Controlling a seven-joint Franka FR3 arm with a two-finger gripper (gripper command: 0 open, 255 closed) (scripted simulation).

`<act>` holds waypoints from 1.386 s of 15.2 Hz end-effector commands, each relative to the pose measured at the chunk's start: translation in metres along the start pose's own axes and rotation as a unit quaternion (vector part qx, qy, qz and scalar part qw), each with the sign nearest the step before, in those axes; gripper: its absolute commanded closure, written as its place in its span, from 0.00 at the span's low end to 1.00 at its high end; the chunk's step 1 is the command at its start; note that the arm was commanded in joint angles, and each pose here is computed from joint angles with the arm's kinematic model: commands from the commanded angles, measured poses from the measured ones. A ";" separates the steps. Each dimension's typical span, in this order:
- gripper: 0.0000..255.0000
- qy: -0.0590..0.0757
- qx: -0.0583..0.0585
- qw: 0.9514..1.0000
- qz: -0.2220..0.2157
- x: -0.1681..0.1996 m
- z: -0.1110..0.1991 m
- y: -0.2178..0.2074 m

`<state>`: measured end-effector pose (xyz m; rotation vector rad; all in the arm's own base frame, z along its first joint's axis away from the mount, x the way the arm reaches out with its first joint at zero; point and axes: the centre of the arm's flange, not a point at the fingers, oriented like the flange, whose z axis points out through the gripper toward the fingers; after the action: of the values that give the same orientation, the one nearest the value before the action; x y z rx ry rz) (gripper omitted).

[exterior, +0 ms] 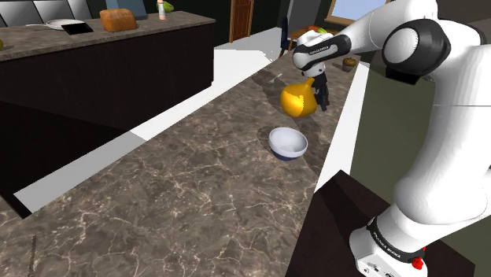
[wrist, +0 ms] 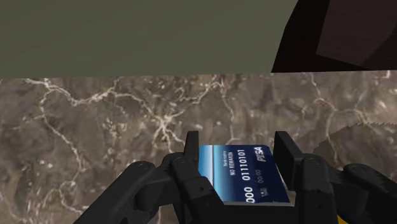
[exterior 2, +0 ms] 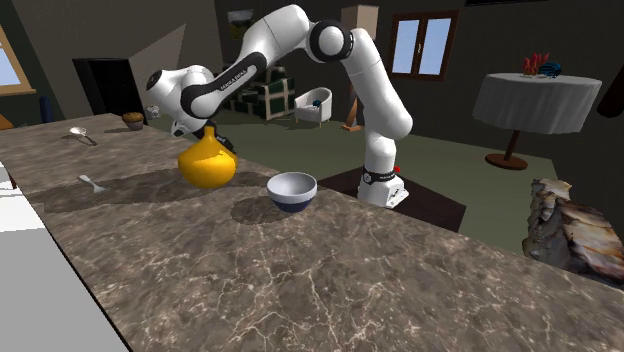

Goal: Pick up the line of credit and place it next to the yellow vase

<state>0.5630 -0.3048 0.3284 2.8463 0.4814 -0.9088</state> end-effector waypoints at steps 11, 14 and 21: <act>0.00 0.018 -0.001 1.000 -0.016 0.030 -0.006 -0.005; 0.00 0.018 -0.001 1.000 -0.016 0.029 -0.030 -0.005; 0.00 0.018 -0.001 1.000 -0.016 0.029 -0.030 -0.005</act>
<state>0.5988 -0.2892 0.3373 2.8647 0.5271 -0.8639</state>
